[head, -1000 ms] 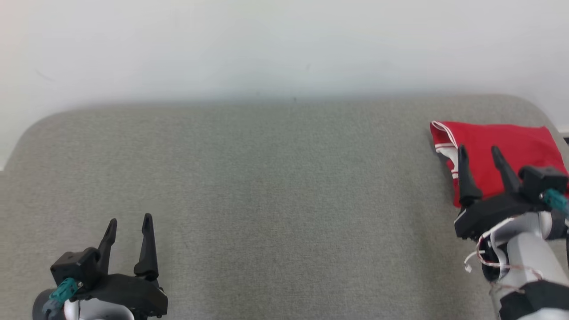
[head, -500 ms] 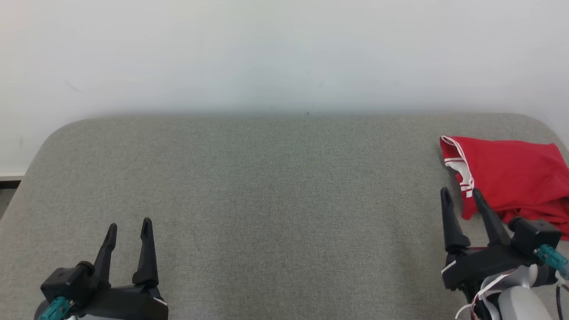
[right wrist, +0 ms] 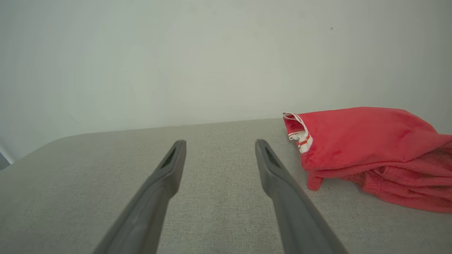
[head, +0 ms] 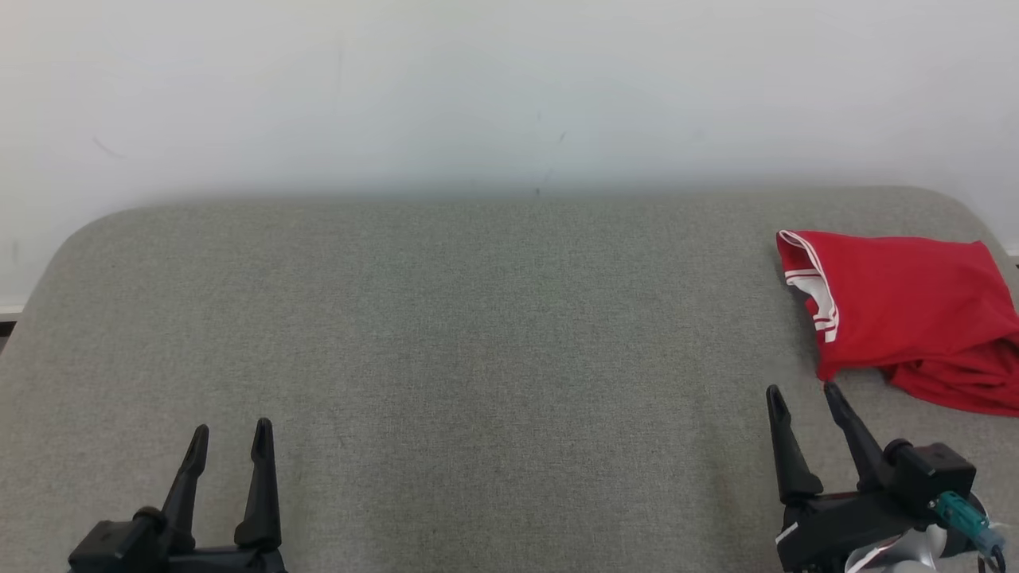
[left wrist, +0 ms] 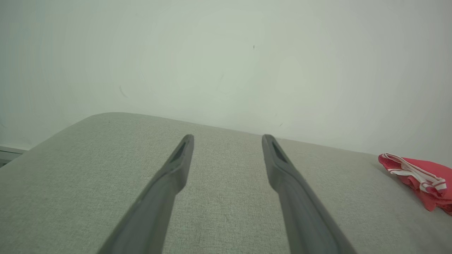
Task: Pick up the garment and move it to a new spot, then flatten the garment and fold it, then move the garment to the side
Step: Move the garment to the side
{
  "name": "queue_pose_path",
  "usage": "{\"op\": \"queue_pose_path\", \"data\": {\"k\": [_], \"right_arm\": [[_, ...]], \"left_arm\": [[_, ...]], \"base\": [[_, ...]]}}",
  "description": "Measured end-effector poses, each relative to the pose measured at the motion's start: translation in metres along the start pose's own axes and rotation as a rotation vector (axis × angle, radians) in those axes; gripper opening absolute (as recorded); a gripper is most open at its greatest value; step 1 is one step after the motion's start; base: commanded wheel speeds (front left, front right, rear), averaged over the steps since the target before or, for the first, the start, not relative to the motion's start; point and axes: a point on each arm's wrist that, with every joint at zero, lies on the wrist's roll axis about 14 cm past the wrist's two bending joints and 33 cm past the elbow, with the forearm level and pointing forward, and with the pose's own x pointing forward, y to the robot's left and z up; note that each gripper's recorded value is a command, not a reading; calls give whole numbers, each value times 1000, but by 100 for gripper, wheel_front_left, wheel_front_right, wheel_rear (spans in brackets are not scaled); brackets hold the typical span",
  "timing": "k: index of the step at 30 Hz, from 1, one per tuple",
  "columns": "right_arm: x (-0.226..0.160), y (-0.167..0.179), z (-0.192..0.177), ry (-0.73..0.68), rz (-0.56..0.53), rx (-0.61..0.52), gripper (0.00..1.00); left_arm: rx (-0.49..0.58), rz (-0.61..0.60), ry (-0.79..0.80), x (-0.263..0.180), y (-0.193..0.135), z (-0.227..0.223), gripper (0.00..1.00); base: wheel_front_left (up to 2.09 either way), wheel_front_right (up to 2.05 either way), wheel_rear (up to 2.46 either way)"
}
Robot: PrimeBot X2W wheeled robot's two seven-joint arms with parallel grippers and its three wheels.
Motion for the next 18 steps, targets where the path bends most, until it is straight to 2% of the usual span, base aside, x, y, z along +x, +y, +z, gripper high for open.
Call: {"op": "queue_pose_path", "data": {"k": [9,18], "right_arm": [[-8,-4,-19,55,-7,-37,100],[-10,-4,-22,63,-8,-36,100]], "left_arm": [[2,15,35,-8,6,-14,100],[6,27,46,-12,11,-18,100]], "base": [[0,0,0],[0,0,0]]}}
